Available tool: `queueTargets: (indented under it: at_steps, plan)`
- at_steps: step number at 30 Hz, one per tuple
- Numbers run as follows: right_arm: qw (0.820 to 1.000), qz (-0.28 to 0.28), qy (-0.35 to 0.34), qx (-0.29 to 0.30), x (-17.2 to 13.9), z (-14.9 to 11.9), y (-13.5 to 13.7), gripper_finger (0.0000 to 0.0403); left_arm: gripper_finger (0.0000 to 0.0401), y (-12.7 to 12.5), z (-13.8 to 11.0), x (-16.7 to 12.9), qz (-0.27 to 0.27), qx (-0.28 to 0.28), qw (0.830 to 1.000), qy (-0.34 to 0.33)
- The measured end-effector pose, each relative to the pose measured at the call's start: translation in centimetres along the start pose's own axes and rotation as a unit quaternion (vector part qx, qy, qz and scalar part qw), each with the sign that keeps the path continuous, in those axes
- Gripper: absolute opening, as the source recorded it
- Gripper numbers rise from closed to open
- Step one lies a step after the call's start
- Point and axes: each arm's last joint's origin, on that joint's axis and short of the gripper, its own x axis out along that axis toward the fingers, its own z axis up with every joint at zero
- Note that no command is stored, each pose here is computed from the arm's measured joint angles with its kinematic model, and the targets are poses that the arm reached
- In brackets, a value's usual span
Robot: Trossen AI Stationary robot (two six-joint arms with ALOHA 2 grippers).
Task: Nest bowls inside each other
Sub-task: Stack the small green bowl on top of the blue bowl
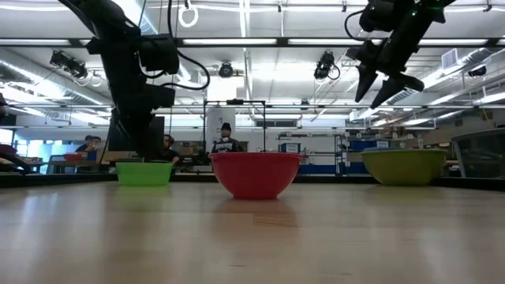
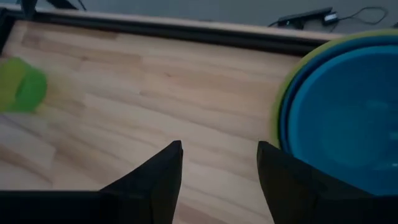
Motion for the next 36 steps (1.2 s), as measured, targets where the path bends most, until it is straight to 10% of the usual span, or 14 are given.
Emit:
queueTargets:
  at_steps: [12,18,21,28,36]
  plan:
    - [0.999,0.023,0.017,-0.027,1.4,-0.5,1.7,0.0208,0.0106,2.5,-1.4,4.2,0.004,0.019,0.999,0.027]
    - [0.992,0.101,-0.019,-0.068,1.3,0.0,3.3,0.0208,0.001,1.2,0.1,3.9,-0.036,0.162,0.986,-0.019]
    - [0.982,0.163,-0.026,-0.095,1.6,0.3,4.6,0.0208,0.0007,-0.2,1.8,2.2,-0.032,0.277,0.958,-0.074]
    - [0.938,0.271,-0.073,-0.202,2.6,-0.2,8.5,0.0208,0.0003,-4.2,6.2,-1.8,0.042,0.514,0.83,-0.214]
    - [0.831,0.332,-0.145,-0.422,1.5,-2.9,11.9,0.0208,0.0002,-5.7,9.7,-3.8,-0.022,0.546,0.794,-0.267]
